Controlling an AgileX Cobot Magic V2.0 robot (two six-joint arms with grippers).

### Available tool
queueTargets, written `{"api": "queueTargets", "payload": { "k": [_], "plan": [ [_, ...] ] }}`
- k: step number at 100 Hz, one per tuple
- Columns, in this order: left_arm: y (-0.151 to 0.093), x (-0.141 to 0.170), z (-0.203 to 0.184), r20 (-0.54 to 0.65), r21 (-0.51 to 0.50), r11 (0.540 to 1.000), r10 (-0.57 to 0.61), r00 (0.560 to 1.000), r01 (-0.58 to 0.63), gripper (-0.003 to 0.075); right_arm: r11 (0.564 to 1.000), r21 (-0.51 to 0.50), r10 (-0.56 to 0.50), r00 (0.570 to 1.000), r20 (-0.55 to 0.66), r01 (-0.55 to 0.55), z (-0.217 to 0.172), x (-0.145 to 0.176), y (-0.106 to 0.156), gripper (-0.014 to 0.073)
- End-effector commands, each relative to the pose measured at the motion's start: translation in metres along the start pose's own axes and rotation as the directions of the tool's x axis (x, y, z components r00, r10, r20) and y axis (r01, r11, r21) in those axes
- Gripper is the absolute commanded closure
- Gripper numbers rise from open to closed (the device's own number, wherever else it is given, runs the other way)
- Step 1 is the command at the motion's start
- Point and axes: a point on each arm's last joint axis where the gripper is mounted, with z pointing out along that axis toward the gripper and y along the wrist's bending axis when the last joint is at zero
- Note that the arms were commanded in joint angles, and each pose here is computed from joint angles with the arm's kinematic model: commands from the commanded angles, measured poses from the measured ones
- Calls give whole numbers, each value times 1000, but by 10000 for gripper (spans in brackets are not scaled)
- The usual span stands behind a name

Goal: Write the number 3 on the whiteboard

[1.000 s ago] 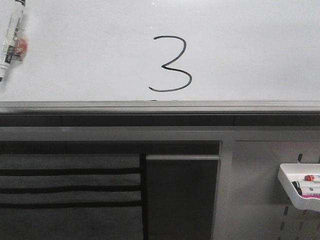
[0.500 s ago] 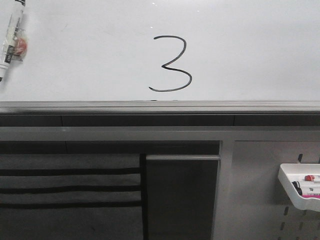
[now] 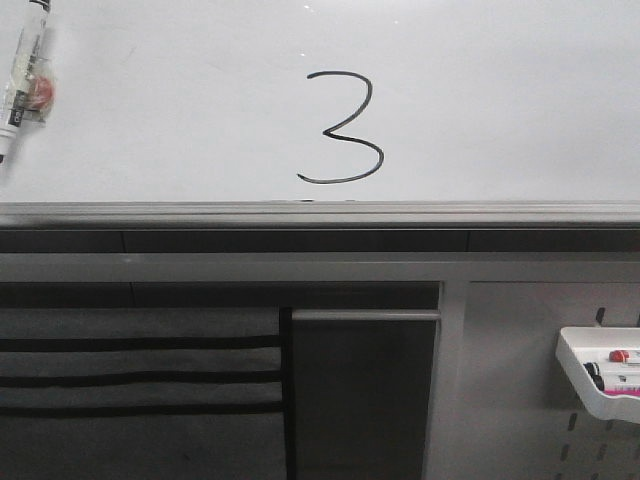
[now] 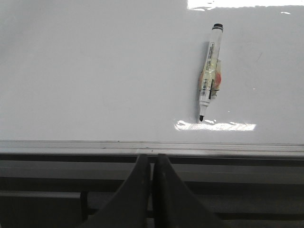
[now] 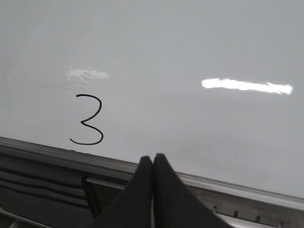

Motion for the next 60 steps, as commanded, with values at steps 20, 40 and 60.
{"api": "queueTargets", "payload": {
  "k": [20,40,60],
  "plan": [
    [0,-8,-3,100,-1,1000,-8,995,8,739,1000,2,-16,995,100,16,-2,-14,0,669],
    [0,-8,-3,100,-1,1000,-8,995,8,739,1000,-2,-15,994,110,15,-2,-12,0,669],
    [0,-8,-3,100,-1,1000,-8,995,8,739,995,76,49,970,237,-69,-11,21,-5,669]
  ]
}}
